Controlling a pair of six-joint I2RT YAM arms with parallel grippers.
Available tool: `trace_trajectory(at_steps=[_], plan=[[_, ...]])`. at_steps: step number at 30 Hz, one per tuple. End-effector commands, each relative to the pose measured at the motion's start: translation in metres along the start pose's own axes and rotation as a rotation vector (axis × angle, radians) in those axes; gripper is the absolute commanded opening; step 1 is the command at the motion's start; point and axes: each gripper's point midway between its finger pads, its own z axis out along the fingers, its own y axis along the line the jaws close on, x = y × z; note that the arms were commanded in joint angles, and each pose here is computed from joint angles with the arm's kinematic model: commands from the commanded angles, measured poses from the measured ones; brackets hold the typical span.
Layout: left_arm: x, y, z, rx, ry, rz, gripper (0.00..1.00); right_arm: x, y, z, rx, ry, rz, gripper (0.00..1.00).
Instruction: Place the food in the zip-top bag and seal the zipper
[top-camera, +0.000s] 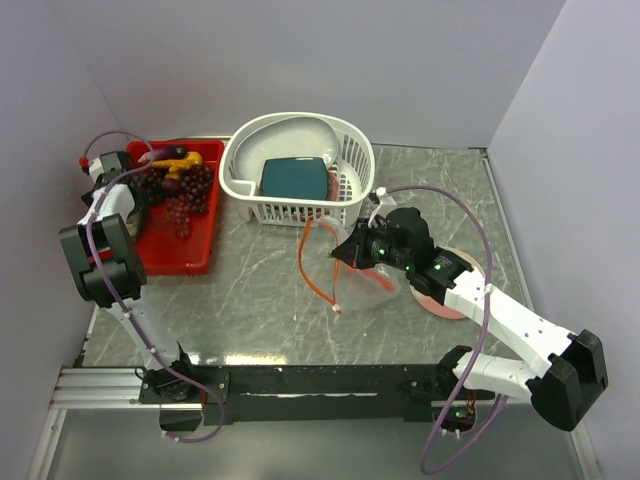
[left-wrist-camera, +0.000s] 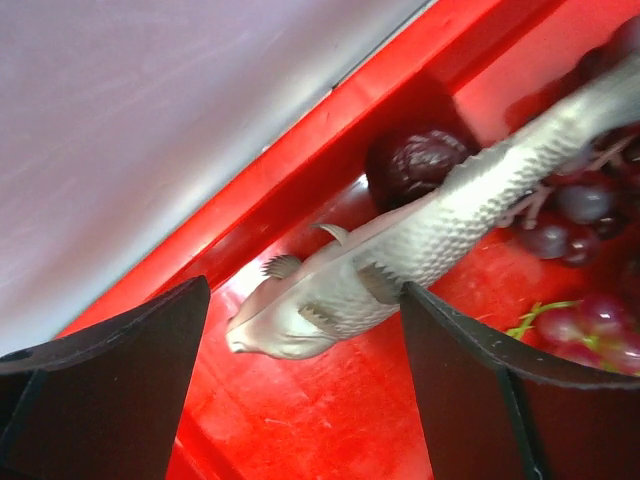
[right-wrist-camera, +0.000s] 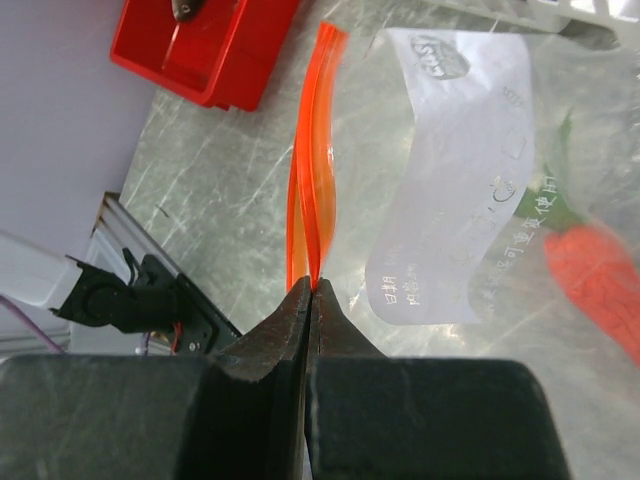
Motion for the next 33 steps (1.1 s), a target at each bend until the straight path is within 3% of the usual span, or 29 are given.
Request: trace_trajectory(at_steps=[1, 6, 12, 16, 19, 27, 33], plan=[[0.026, -0.003, 0.015, 0.023, 0.056, 0.005, 0.81, -0.006, 0.008, -0.001, -0.054, -0.019, -0.012, 0.0], [0.038, -0.013, 0.018, 0.08, 0.065, -0.016, 0.73, -0.007, 0.01, -0.003, -0.062, -0.026, -0.016, 0.0], [0.025, -0.019, -0.004, 0.133, 0.046, -0.049, 0.49, -0.005, 0.012, -0.002, -0.074, -0.019, -0.014, 0.0], [0.007, -0.02, -0.03, 0.159, 0.023, -0.067, 0.26, -0.007, 0.011, -0.003, -0.07, -0.031, -0.019, 0.0], [-0.009, -0.024, -0.056, 0.207, -0.005, -0.09, 0.17, -0.008, 0.012, -0.004, -0.072, -0.04, -0.024, 0.0], [-0.023, -0.02, -0.135, 0.361, -0.06, -0.161, 0.03, -0.008, 0.016, -0.003, -0.105, -0.042, -0.033, 0.0], [-0.012, -0.022, -0.19, 0.55, -0.09, -0.196, 0.01, -0.007, 0.02, 0.001, -0.127, -0.049, -0.026, 0.0]])
